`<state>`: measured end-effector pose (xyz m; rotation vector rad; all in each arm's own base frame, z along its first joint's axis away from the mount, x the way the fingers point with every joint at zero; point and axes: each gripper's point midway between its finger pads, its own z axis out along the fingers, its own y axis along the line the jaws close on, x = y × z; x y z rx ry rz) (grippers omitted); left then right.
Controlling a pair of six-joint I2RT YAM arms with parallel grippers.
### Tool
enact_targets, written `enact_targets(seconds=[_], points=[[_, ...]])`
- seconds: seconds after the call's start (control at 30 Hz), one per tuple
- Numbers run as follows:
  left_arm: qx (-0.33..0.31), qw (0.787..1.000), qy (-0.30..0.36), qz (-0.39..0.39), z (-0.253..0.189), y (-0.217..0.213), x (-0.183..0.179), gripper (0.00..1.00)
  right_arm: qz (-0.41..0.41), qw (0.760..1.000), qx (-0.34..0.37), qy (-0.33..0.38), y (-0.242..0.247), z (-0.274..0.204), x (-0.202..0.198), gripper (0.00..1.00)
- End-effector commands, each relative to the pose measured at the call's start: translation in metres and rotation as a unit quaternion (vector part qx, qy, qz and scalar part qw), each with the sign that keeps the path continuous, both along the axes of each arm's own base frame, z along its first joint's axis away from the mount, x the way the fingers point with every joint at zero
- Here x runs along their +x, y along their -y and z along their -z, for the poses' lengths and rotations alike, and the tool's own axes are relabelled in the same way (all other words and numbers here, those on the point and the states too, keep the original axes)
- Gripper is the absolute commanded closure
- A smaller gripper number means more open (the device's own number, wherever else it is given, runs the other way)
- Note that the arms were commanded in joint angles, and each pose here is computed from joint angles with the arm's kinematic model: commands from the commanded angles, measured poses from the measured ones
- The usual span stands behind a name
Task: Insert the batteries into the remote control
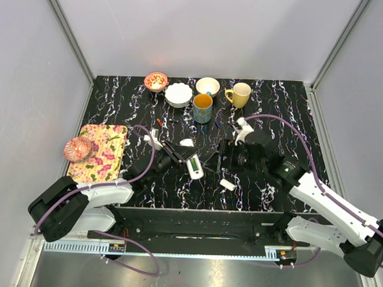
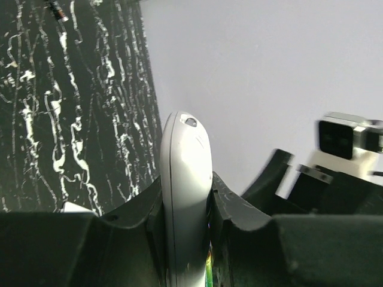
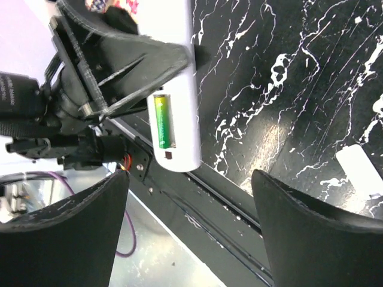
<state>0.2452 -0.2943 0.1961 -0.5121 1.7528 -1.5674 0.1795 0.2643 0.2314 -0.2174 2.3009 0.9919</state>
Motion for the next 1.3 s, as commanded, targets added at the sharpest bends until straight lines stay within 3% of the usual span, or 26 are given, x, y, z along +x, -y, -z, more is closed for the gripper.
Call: enact_targets(seconds=[0.0,0.07,0.23,0.47,0.73,0.93,1.27], points=[[-0.095,0.992,0.077,0.036,-0.058,-0.002,-0.012,1.0,0.007,0.991,0.126,-0.042,-0.013,-0.01,0.01,0.11],[-0.111,0.988,0.091,0.062,-0.067,0.0,-0.021,1.0,-0.003,0.982,0.178,-0.06,-0.018,-0.012,0.011,0.09],[-0.114,0.986,0.094,0.081,-0.066,0.003,-0.027,1.0,-0.064,0.968,0.228,-0.078,-0.039,-0.017,0.005,0.09],[-0.109,0.985,0.096,0.09,-0.067,0.007,-0.027,1.0,-0.089,0.953,0.28,-0.068,-0.045,-0.031,0.001,0.09],[-0.121,0.982,0.102,0.106,-0.078,0.012,-0.029,1.0,-0.153,0.946,0.268,-0.101,-0.056,-0.012,-0.01,0.29],[-0.125,0.981,0.106,0.102,-0.083,0.01,-0.029,1.0,-0.174,0.945,0.255,-0.111,-0.058,-0.003,-0.013,0.35],[-0.129,0.98,0.109,0.104,-0.085,0.01,-0.031,1.0,-0.204,0.936,0.261,-0.121,-0.057,-0.003,-0.023,0.76]])
